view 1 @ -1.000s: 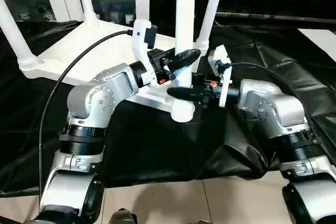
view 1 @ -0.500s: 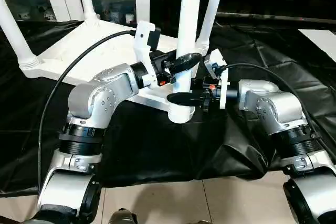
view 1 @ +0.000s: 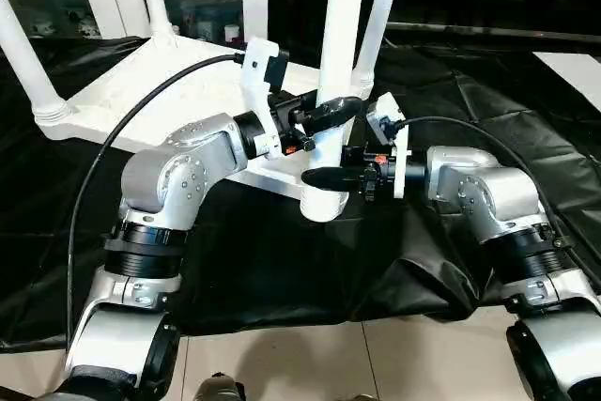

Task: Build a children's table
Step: Pick table leg

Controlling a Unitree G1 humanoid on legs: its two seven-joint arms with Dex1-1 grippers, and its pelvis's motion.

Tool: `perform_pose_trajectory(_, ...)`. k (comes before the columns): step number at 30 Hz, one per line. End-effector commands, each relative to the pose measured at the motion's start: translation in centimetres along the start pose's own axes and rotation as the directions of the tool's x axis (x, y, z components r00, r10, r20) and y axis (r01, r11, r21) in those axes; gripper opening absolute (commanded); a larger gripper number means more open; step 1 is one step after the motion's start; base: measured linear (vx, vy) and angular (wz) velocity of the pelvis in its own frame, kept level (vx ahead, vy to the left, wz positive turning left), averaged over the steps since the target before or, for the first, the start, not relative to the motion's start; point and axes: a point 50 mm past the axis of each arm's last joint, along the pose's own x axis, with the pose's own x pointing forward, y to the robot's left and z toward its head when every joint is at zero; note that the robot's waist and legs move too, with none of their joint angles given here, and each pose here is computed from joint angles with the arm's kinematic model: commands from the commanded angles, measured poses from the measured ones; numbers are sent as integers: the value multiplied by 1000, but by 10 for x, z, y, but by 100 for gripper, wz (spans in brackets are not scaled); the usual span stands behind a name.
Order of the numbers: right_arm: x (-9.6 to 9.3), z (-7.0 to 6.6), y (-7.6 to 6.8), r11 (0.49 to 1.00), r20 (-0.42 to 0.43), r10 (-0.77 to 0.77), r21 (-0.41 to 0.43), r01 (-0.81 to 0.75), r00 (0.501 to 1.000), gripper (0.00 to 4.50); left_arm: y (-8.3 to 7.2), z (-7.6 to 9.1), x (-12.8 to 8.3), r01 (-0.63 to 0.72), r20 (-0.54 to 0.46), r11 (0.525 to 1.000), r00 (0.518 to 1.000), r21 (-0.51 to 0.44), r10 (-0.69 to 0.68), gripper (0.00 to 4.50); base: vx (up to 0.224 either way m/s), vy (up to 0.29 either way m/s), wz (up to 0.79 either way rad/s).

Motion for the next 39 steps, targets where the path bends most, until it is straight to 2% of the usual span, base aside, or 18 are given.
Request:
perform_pose_trajectory(1, -3, 6, -3, 1000, 0, -22, -17, 22, 1000, 241, -12, 5, 5, 71, 4, 997, 997, 29, -71, 189, 0, 0, 0)
perform_pose_trajectory(6, -3, 6, -4, 1000, 0, -20, -15, 20, 1000, 200, -13, 5, 5, 80, 5, 997, 997, 23, -80, 189, 0, 0, 0)
perform_pose_trajectory(12, -2, 7, -3, 1000, 10, -17, -24, 17, 1000, 194, -15, 3, 5, 94, -7, 995, 996, 25, -94, 189, 0, 0, 0)
perform_pose_trajectory(13, -2, 7, -3, 1000, 16, -11, -16, 11, 1000, 248, -15, 3, 5, 96, -9, 995, 995, 26, -96, 189, 0, 0, 0)
perform_pose_trajectory(18, -2, 8, -3, 999, 8, -16, -29, 16, 1000, 285, -16, 3, 5, 105, -19, 994, 994, 34, -105, 189, 0, 0, 0)
perform_pose_trajectory(28, -1, 9, -2, 1000, 18, 1, -25, -1, 1000, 288, -18, 2, 4, 134, -26, 990, 991, 35, -134, 189, 0, 0, 0)
perform_pose_trajectory(29, -1, 9, -2, 1000, 18, 1, -25, -1, 1000, 271, -18, 2, 4, 134, -26, 990, 991, 35, -134, 189, 0, 0, 0)
perform_pose_trajectory(32, -1, 9, -2, 1000, 23, 12, -26, -11, 1000, 261, -19, 1, 4, 142, -27, 989, 990, 34, -141, 189, 0, 0, 0)
perform_pose_trajectory(34, -1, 9, -1, 999, 28, 24, -33, -23, 999, 229, -19, 1, 4, 142, -27, 989, 990, 35, -141, 189, 0, 0, 0)
perform_pose_trajectory(39, -1, 9, -1, 999, 29, 28, -34, -27, 999, 198, -19, 2, 3, 141, -27, 989, 990, 34, -140, 189, 0, 0, 0)
